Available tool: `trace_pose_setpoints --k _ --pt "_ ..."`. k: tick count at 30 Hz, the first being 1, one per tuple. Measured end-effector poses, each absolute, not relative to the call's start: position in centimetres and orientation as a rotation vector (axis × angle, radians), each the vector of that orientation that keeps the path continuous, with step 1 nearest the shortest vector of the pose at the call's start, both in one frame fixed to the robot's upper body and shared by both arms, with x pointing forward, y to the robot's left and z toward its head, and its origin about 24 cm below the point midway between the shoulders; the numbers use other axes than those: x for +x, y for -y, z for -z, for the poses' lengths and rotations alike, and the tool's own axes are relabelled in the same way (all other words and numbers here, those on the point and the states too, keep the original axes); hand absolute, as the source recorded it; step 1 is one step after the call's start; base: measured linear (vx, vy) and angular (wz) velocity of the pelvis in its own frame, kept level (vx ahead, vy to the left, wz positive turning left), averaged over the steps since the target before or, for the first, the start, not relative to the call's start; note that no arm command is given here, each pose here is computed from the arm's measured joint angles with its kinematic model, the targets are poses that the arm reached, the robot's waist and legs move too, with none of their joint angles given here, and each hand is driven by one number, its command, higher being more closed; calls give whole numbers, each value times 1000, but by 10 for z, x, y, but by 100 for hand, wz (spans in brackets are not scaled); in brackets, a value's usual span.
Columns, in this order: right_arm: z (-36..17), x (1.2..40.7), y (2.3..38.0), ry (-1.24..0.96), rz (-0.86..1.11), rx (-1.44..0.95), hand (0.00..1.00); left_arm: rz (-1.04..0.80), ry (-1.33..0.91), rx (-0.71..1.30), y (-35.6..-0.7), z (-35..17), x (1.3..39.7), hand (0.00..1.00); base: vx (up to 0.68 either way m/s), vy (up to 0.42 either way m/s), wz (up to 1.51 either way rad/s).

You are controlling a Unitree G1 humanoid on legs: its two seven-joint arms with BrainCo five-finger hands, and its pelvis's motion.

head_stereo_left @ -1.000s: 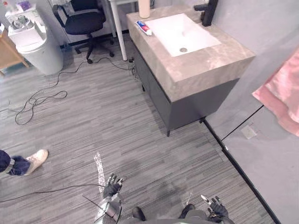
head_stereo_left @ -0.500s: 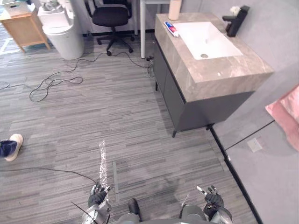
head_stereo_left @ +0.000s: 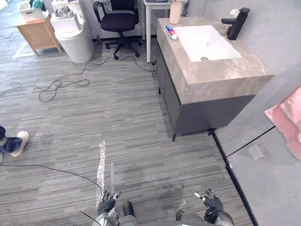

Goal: Organize washtable

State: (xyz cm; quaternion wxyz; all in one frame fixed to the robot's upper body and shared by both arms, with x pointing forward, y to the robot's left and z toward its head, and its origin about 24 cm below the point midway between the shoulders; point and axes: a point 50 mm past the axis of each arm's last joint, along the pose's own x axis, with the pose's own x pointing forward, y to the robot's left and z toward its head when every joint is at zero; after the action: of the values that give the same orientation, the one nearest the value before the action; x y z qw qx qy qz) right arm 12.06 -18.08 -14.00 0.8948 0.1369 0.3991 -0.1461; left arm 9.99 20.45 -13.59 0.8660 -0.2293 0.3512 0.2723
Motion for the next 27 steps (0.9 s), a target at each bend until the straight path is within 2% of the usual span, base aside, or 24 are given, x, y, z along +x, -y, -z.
trace_pose_setpoints --k 8,15,17,23,25,27 --pt "131 148 167 -769 211 251 0 -581 -716 -453 -216 132 101 0 86 105 9" --pt "131 137 170 -771 226 248 0 -599 -666 -389 -236 122 103 0 184 132 45" --pt "131 135 175 -758 256 254 0 -569 -645 -360 -240 118 117 0 320 94 29" --pt "140 98 201 -845 401 271 0 -460 -596 -348 -223 110 152 0 464 -61 22" --pt "142 83 204 -872 421 267 0 -424 -635 -323 -219 115 142 0 699 -165 35" --pt "137 95 220 -832 449 245 0 -430 -663 -367 -206 121 139 0 762 -203 -36"
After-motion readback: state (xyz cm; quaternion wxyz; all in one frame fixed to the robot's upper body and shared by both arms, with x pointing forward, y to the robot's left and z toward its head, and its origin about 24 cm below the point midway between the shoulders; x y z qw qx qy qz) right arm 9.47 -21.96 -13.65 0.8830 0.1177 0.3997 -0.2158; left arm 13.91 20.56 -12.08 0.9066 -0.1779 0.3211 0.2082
